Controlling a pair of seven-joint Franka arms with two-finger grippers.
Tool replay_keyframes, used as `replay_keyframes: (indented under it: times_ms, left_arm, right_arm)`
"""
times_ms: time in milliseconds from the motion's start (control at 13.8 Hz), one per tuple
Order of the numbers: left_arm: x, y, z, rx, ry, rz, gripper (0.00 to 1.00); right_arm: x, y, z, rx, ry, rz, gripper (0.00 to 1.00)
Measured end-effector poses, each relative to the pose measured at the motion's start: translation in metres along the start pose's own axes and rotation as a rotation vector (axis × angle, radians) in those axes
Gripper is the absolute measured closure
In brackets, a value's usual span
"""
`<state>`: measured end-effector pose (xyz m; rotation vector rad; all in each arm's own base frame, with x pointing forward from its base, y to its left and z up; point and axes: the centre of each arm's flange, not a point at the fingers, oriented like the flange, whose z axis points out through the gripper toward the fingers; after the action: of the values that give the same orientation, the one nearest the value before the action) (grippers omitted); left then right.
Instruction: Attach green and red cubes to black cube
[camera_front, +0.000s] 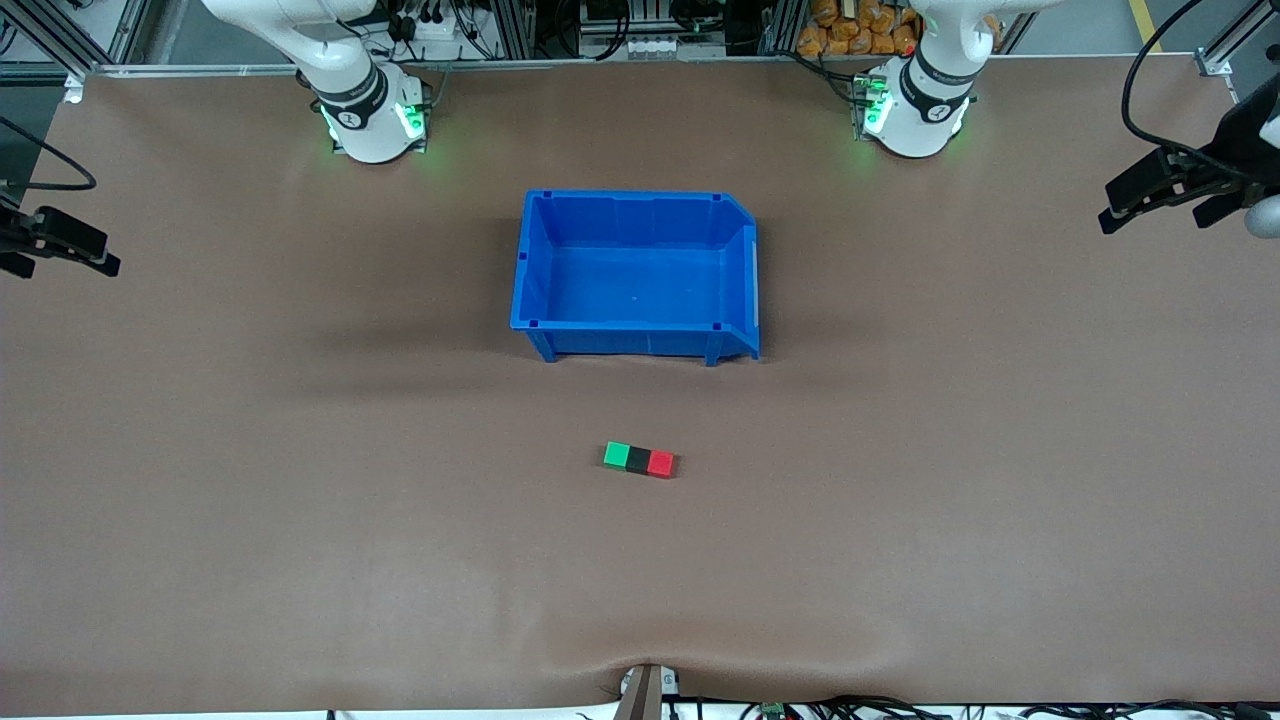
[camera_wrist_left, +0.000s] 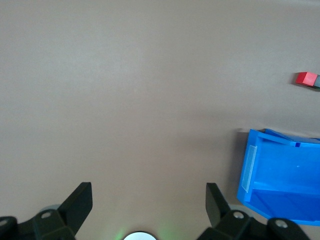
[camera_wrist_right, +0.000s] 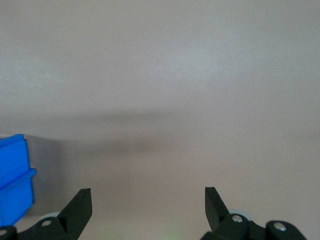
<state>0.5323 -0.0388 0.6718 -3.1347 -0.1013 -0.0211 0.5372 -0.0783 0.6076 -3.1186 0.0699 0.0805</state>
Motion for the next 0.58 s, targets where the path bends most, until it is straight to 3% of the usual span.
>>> replay_keyframes:
  times_ms: [578]
  left_arm:
    - [0.002, 0.0, 0.002, 0.0, -0.004, 0.002, 0.0]
  right_arm:
    - [-0.027, 0.0, -0.013, 0.015, 0.02, 0.081, 0.0]
